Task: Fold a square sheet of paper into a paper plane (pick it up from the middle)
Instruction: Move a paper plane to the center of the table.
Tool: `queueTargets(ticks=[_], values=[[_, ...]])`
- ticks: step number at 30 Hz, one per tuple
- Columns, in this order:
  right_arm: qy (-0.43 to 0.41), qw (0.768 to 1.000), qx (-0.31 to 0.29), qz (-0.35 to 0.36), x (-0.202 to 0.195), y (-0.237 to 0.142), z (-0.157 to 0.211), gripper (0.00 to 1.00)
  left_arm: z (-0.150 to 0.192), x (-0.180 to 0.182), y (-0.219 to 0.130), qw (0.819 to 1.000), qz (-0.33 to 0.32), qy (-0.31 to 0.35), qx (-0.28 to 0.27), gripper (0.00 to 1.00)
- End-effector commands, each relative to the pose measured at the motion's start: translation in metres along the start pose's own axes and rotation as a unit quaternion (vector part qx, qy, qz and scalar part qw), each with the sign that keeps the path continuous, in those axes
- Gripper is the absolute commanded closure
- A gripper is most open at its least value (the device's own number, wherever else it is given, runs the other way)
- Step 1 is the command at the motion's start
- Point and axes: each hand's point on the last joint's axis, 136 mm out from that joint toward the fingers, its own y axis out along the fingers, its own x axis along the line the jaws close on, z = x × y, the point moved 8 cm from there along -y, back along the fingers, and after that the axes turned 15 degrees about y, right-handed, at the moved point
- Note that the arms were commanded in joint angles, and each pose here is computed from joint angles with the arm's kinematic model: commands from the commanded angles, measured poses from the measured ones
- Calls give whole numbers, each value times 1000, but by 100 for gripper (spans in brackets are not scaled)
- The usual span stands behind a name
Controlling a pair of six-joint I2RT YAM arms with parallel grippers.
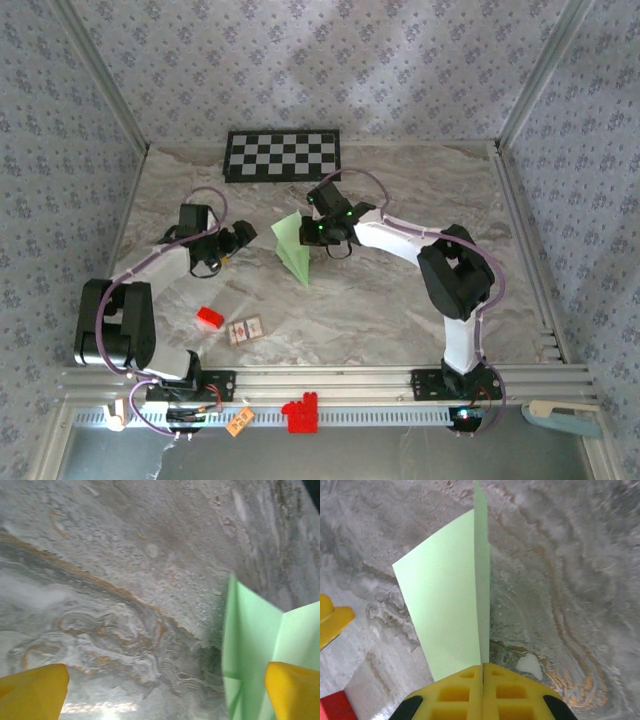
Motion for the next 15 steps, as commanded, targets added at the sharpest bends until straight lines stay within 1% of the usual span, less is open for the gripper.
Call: queueTargets(ticks=[1,2,7,8,10,13,15], values=[[1,998,18,-58,-7,5,-2,95,-1,-7,5,998,56,-19,0,2],[21,998,21,-59,-15,8,-1,94,1,-8,8,997,67,-23,5,3],[46,997,25,-54,-38,13,1,91,12,-15,20,994,94,-33,34,11],[47,997,23,-56,-38,13,-1,90,15,-18,23,994,97,-29,41,13],[55,997,33,-42,-52,16,7,88,20,-27,27,993,104,-18,53,15],[59,997,37,-40,-57,17,9,86,27,-41,35,991,115,-2,71,19],[61,997,37,-39,-60,17,10,86,31,-50,41,989,125,11,80,25]])
